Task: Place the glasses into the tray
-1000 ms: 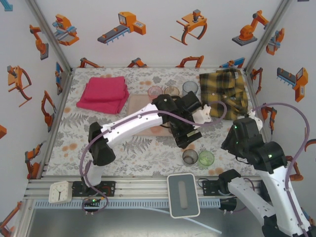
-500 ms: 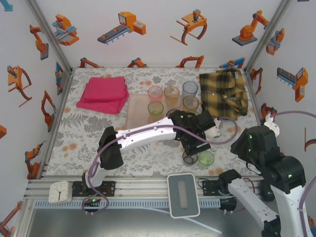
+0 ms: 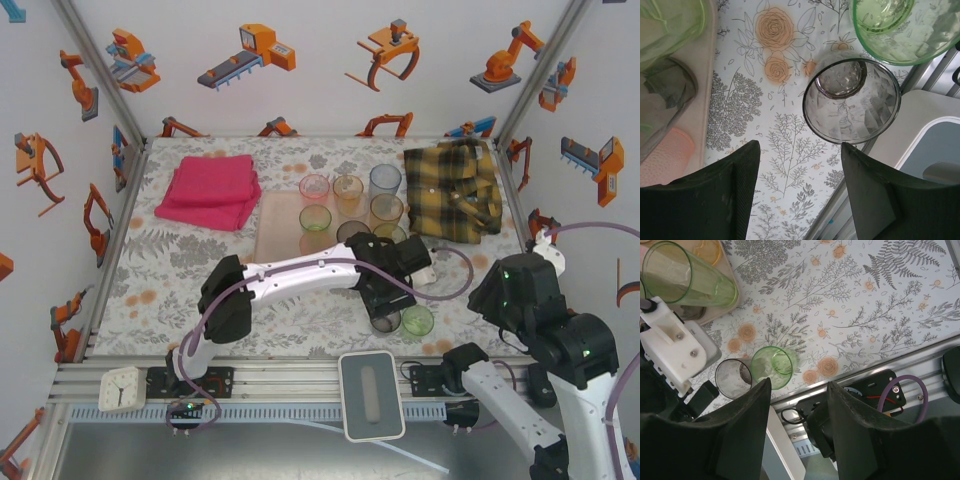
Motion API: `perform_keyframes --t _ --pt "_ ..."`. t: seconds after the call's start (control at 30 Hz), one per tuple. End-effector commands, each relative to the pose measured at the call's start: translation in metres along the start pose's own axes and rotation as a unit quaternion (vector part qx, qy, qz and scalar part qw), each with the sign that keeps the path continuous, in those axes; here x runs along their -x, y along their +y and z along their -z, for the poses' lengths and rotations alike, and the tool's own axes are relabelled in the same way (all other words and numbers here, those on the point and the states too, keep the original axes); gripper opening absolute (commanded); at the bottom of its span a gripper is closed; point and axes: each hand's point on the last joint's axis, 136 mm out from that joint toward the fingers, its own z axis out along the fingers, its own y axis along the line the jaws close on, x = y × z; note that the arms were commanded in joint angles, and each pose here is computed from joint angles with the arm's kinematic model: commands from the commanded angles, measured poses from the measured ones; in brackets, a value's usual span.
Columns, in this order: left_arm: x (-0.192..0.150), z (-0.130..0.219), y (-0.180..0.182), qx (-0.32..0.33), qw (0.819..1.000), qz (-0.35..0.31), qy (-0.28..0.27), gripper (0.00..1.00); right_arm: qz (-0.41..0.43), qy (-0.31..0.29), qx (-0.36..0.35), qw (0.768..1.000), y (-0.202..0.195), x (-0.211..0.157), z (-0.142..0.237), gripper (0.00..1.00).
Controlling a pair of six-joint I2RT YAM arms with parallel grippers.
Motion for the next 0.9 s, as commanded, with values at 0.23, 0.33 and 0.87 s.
perform_keyframes --t 0.23,0.33,0.87 --pt "0.012 0.002 -0.006 -0.055 0.998 0.009 -0.01 0.6 0.003 -0.006 -0.011 1.0 -0.002 0.002 -0.004 0.47" --pt "0.012 -0.004 -0.002 -0.051 0.999 0.012 -0.004 0.59 0.004 -0.007 -0.012 1.0 -0.002 0.002 -0.004 0.47" --pt "0.004 -0.022 -0.008 -0.083 0.996 0.024 0.021 0.54 0.006 -0.005 -0.013 1.0 -0.004 -0.002 -0.008 0.47"
